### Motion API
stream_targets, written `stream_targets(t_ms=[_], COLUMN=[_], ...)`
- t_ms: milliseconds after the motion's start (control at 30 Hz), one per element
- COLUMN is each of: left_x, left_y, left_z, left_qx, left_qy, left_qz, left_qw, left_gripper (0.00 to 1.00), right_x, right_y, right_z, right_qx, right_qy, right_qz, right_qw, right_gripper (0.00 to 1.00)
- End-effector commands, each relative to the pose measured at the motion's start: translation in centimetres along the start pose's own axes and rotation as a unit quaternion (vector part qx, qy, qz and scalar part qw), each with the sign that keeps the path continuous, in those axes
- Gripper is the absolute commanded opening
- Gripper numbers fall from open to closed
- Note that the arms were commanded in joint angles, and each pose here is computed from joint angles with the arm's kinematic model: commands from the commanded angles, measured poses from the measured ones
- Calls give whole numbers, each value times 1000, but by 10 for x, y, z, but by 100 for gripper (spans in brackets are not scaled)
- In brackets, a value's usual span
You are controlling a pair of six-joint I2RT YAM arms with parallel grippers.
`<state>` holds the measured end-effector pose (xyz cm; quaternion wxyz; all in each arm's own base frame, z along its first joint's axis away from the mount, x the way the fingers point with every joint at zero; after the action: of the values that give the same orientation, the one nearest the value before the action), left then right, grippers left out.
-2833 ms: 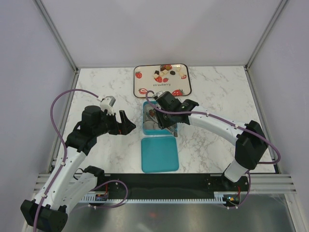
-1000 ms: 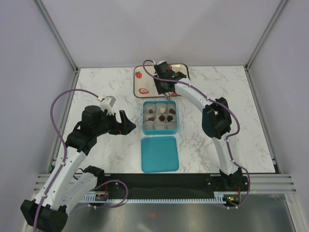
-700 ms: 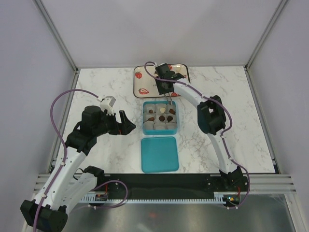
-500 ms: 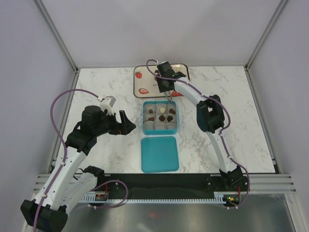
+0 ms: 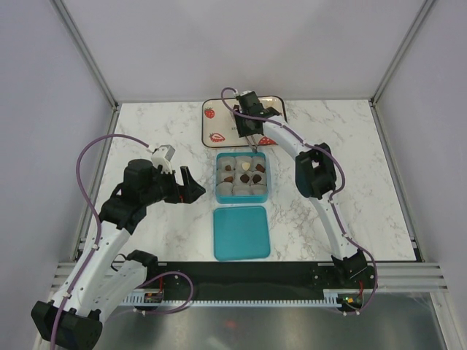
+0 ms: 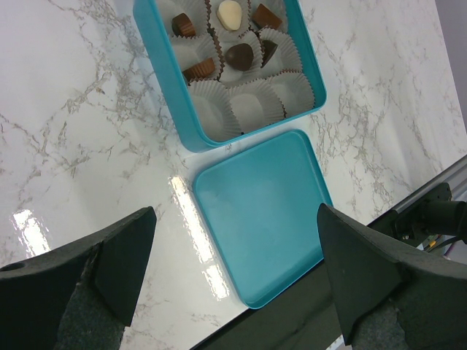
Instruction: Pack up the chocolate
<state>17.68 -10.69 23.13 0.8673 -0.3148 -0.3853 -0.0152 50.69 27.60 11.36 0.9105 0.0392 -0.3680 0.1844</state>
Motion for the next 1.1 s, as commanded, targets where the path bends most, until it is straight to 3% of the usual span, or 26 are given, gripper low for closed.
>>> stream_targets(t_ms=[0,467,733,1067], left_x=[2,1,2,2], left_y=[2,2,1,0], left_z=[0,-1,1,2], left_qx=[4,4,3,-2], left_qy=[-7,-2,-7,-7], left_qz=[-18,-17,-18,-18], left_qw=[1000,1000,1000,1000], left_gripper=[100,100,100,100], right_x=[21,29,39,36], right_y=[1,-3,-9,-13], right_z=[0,4,53,123], right_qx=[13,6,8,24], right_qy=[-41,-54,-66,-67], right_qz=[-1,0,0,-21], right_qw=[999,999,998,997], right_gripper=[51,44,35,33])
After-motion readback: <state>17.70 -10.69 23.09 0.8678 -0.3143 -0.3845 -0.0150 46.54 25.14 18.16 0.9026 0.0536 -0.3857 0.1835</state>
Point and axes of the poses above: each gripper's point midway between its finger pads, its own z axis back along the fingers, its own y axis along the line the jaws close on, x = y × z, the point moved 7 cm from there along z, back along the fingers, and after that the axes turned 6 degrees about z, right-handed, at the moved point
